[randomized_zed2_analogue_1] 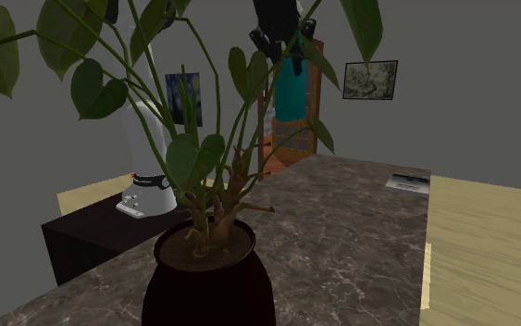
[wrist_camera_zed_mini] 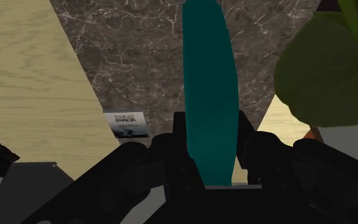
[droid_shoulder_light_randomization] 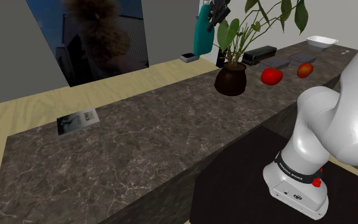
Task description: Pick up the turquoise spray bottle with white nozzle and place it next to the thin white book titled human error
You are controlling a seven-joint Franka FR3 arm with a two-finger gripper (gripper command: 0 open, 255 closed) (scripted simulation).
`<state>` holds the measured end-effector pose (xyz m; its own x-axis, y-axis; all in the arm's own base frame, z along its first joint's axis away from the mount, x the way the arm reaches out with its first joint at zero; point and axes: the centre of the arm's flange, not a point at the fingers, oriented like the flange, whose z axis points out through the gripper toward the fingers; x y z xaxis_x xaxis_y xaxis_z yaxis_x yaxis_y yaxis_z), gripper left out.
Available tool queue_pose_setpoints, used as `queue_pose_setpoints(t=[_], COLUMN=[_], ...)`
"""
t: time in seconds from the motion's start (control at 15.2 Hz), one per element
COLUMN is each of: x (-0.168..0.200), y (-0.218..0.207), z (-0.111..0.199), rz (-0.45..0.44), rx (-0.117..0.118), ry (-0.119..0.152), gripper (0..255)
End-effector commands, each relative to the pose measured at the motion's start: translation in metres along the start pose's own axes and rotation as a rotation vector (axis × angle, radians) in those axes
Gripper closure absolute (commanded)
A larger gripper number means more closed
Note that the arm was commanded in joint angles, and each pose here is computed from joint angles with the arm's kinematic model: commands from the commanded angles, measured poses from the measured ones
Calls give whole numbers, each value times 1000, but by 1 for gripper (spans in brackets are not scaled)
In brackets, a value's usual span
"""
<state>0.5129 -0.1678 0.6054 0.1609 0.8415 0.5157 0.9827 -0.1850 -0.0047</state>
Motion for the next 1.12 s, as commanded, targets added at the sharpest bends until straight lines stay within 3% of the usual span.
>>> queue_pose_setpoints(t=[0.0,1.06], x=[9,122], y=[3,58], z=[6,176], rz=[0,0], rx=[0,0], ry=[0,0], gripper=[255,255])
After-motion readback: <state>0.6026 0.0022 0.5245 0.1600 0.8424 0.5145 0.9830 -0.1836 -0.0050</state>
